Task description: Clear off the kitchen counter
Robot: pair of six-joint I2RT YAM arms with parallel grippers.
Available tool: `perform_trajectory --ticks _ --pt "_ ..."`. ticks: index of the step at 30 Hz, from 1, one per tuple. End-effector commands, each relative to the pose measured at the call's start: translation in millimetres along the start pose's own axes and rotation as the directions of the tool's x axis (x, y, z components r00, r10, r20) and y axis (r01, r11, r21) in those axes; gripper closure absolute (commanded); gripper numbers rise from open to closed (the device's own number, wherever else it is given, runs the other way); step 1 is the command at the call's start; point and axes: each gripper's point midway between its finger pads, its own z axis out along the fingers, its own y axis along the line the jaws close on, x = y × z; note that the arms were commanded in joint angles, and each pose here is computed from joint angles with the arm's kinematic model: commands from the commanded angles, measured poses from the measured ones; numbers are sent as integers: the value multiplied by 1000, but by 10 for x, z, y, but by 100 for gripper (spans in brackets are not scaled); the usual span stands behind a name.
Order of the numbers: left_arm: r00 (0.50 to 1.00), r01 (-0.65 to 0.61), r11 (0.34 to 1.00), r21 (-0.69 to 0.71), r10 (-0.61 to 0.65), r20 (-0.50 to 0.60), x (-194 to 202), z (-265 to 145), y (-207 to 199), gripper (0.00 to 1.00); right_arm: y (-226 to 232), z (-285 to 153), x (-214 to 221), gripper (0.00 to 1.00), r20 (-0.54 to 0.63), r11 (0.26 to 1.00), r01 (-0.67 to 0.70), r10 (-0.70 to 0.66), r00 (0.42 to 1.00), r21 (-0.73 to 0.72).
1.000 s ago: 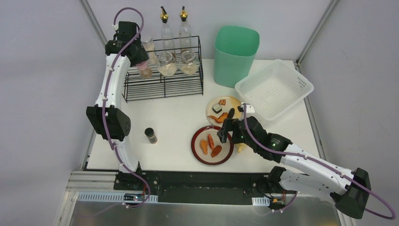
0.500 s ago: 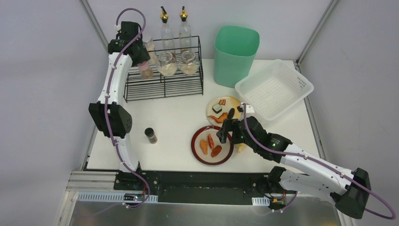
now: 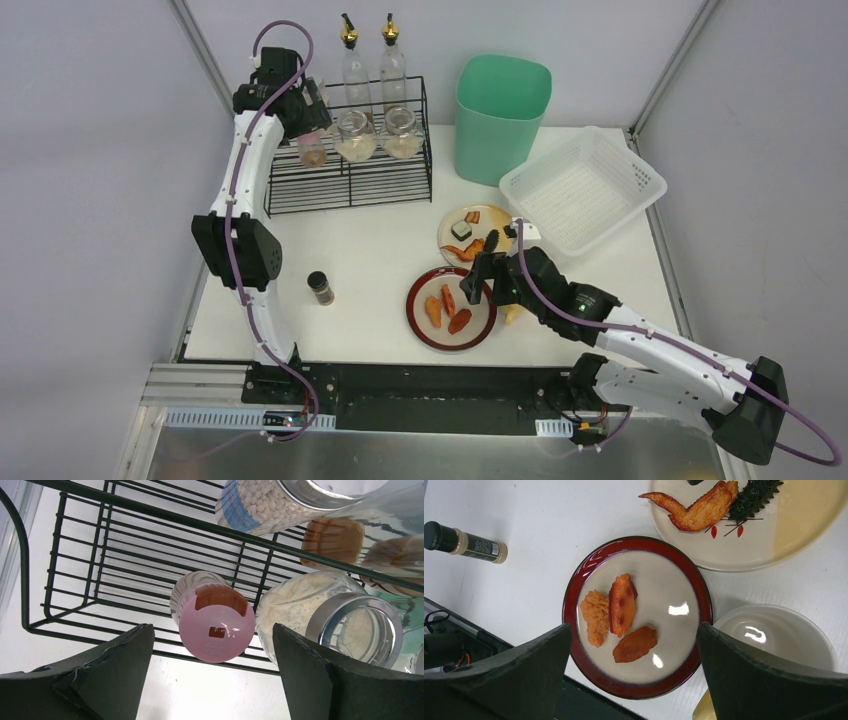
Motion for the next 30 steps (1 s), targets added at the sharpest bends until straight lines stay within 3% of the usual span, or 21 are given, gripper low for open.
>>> perform_trajectory --ticks 1,4,9,17,25,30 --pt "998 -9 999 48 6 59 -182 -392 -1 7 80 -41 -108 1 37 999 -11 12 999 -32" --pt "998 4 998 65 -8 60 -122 -607 29 1 67 -55 -116 1 43 1000 -11 12 999 -29" --pt "999 4 996 87 -9 53 114 -954 116 1 61 -54 -124 1 44 1000 -11 12 999 -24" --pt "997 -72 990 122 72 4 833 -1364 183 1 19 -47 -123 1 46 1000 -8 8 999 -1" --pt "987 -120 991 64 126 -101 1803 -1338 441 1 33 7 -71 1 18 1000 -3 3 1000 3" --pt "984 -97 995 38 102 -144 2161 -1315 610 1 48 37 -39 1 1 1000 1 -1 1000 1"
